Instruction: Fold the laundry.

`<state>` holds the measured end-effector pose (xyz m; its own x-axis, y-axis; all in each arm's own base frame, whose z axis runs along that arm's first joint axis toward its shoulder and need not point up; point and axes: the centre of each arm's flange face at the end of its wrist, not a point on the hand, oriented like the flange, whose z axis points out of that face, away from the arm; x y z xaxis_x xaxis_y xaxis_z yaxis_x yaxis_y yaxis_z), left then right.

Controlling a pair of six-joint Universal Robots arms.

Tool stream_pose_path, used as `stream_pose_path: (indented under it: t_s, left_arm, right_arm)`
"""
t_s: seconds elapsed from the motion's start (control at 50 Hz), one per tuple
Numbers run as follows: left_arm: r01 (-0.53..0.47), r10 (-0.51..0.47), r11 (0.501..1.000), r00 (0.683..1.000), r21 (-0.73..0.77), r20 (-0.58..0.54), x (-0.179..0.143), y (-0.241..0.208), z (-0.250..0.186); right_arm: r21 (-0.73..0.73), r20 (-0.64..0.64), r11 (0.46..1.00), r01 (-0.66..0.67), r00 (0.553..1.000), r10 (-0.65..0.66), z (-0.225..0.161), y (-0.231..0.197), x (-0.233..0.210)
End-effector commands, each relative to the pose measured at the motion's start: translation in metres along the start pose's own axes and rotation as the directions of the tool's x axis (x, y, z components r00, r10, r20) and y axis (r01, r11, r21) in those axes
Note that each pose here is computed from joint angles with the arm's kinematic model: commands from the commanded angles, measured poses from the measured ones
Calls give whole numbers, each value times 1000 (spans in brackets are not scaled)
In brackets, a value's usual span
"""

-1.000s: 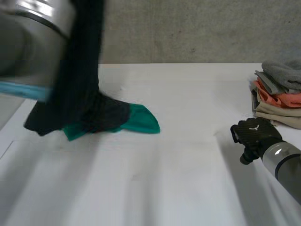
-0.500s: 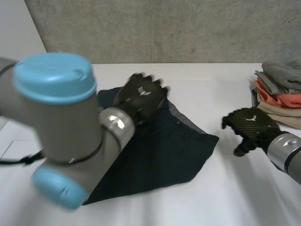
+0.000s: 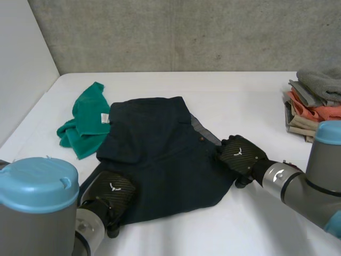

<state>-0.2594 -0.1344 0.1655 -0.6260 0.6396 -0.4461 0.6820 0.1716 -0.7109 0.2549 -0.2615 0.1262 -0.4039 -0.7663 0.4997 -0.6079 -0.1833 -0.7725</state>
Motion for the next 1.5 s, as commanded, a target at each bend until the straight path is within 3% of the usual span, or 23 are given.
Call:
stream_pose_path:
  t_s: [0.02,0.2,0.3,0.38,0.46,0.52,0.64,0.76,0.84,0.92,1.0,1.02,1.06,1.08,1.12,1.18,1.22,1.26,1.28,1.34,1.36,1.42,1.5]
  left_arm:
    - [-98,96,994,995,-45,-26,11,14,27]
    - [-179,177,984,974,1,140,-4,2,61]
    - [-160,116,977,955,144,272,-35,-44,46]
    - [-142,-21,910,923,390,384,-76,-108,-4]
    - [-163,-177,755,882,636,436,-124,-170,-74]
    - [-144,-219,708,886,692,408,-141,-189,-99]
    - [-35,-219,756,927,653,304,-150,-199,-97]
    - [100,-193,905,963,413,189,-144,-177,-23]
    - [118,-176,934,974,337,145,-137,-170,19]
    - [108,-184,915,969,390,164,-145,-181,52]
    - [42,-262,785,927,618,270,-184,-224,48]
    - [-6,-309,696,900,718,307,-202,-243,36]
    - [-53,-353,604,877,795,327,-215,-260,22]
    - [-99,-399,500,855,860,330,-227,-275,5]
    - [-137,-454,361,838,923,302,-236,-290,-15]
    - [-120,-477,275,845,954,244,-238,-294,-23]
    - [-82,-465,294,858,952,218,-233,-288,-18]
    - [-7,-447,359,876,933,179,-223,-273,-2]
    - [44,-439,425,884,904,163,-216,-258,13]
    - [122,-421,544,895,830,144,-201,-231,36]
    - [175,-411,630,902,757,133,-189,-209,52]
    - [264,-390,768,916,583,99,-161,-163,77]
    - [298,-337,893,940,338,61,-120,-104,108]
  right_arm:
    - [5,-61,1000,22,998,-22,14,2,-3]
    - [-32,-49,999,9,999,-10,17,2,-7]
    - [-23,-92,999,-29,995,27,0,-20,14]
    - [49,-212,997,-61,975,70,-28,-60,60]
    - [126,-337,984,-125,928,161,-79,-116,111]
    - [153,-387,977,-149,901,198,-115,-146,131]
    - [94,-425,974,-208,876,229,-142,-165,147]
    - [-92,-400,965,-246,897,190,-130,-161,131]
    - [-153,-370,961,-232,915,162,-102,-150,124]
    - [-109,-425,969,-220,892,154,-68,-147,133]
    - [98,-575,979,-179,793,202,-46,-168,161]
    - [209,-637,967,-147,729,249,-43,-179,178]
    - [321,-688,942,-103,658,306,-45,-188,195]
    - [416,-712,908,-52,603,360,-49,-198,207]
    - [526,-721,850,39,550,421,-60,-215,217]
    - [594,-716,792,141,541,440,-74,-233,216]
    - [594,-708,788,162,569,417,-74,-234,209]
    - [572,-696,806,150,609,380,-71,-228,200]
    - [552,-676,825,125,646,354,-66,-222,190]
    - [488,-634,871,57,709,309,-54,-203,172]
    - [428,-594,904,5,755,277,-46,-188,157]
    - [266,-487,958,-109,842,231,-30,-146,123]
    - [31,-344,979,-203,917,201,-15,-86,76]
